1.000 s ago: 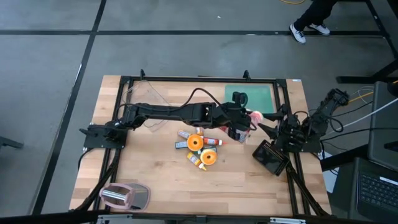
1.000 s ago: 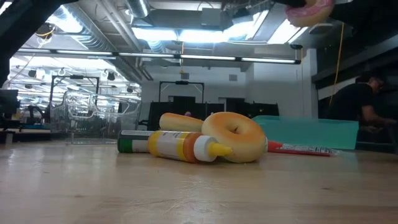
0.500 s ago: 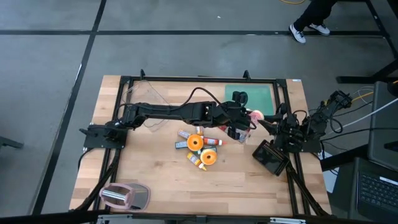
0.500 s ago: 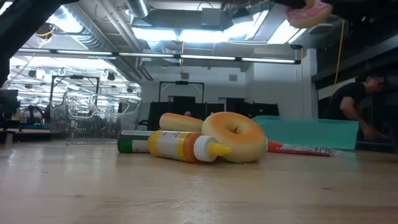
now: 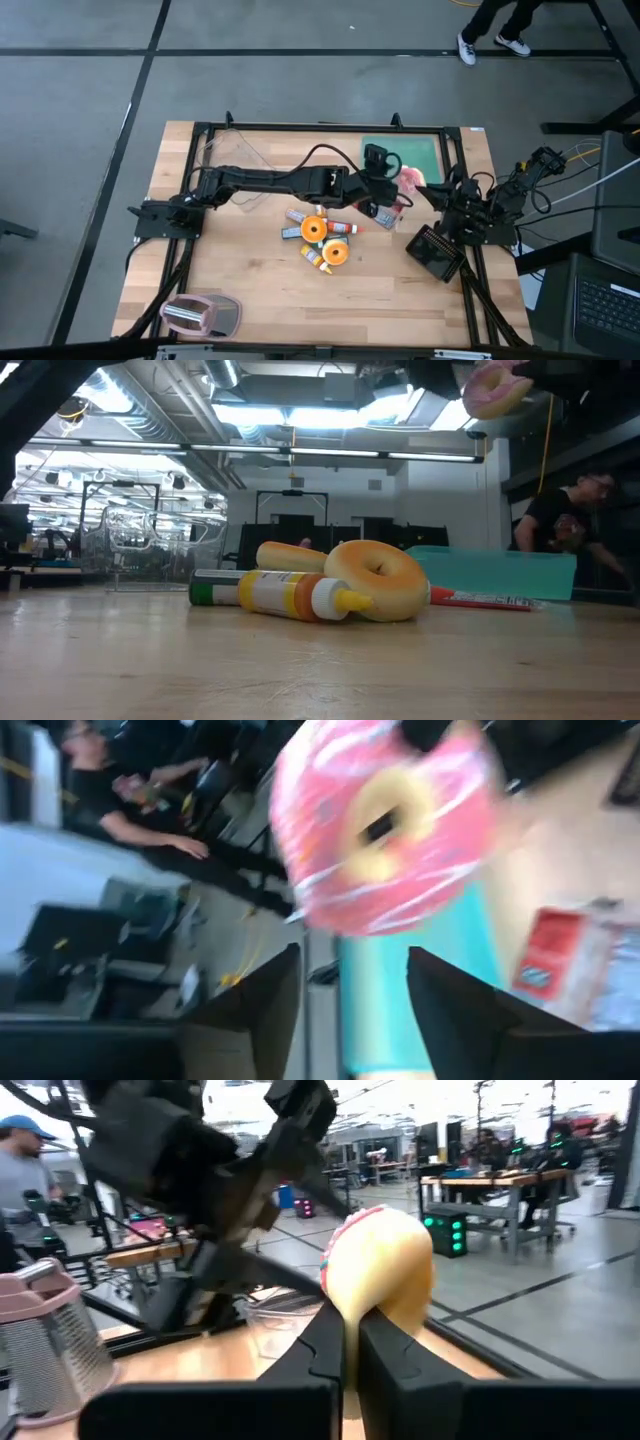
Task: Pick & Place Food Item
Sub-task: Put the pink donut into the black bin
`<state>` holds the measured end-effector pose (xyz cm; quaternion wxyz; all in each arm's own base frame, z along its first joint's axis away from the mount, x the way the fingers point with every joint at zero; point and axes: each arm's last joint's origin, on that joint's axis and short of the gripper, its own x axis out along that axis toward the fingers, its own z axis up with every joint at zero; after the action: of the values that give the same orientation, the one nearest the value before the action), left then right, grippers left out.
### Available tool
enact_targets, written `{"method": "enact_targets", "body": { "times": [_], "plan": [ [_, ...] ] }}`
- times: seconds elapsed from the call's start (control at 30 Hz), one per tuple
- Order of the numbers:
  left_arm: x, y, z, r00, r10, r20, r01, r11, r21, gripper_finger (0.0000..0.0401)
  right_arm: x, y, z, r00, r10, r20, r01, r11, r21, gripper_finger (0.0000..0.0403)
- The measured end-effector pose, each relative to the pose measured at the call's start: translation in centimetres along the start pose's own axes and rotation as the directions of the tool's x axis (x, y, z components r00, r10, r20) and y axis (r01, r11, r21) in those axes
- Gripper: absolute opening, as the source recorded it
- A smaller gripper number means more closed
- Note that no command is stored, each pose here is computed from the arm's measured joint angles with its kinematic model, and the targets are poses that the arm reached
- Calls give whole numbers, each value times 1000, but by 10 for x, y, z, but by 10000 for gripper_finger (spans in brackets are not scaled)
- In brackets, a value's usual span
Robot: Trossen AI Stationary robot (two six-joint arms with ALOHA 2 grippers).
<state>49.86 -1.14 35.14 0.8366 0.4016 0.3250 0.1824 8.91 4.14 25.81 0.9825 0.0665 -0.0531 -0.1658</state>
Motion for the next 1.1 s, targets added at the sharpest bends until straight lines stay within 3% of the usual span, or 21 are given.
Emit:
{"method": "enact_targets", "body": {
  "times": [0.2, 0.43, 0.6, 0.73, 0.9, 1.1],
  "plan": [
    [8, 13, -10, 982, 139, -125, -135, 990, 37, 219, -2, -1, -9, 996, 53, -65, -48, 996, 73, 8],
    [20, 22, -24, 987, 90, -136, -94, 995, -22, 223, -5, -2, -30, 960, 147, -237, -91, 969, 229, 8],
    [22, 23, -25, 993, 55, -109, -60, 997, -41, 223, -9, -1, -50, 864, 240, -442, -66, 925, 374, 8],
    [21, 21, -23, 995, 35, -89, -41, 997, -68, 223, -13, -5, -66, 768, 220, -601, 38, 921, 387, 8],
    [17, 17, -19, 997, 28, -77, -32, 998, -52, 223, -16, -4, -73, 682, 248, -688, 91, 904, 417, 8],
    [13, 13, -15, 997, 26, -70, -29, 999, -43, 223, -15, -2, -41, 632, 194, -750, 126, 930, 347, 8]
  ]
}}
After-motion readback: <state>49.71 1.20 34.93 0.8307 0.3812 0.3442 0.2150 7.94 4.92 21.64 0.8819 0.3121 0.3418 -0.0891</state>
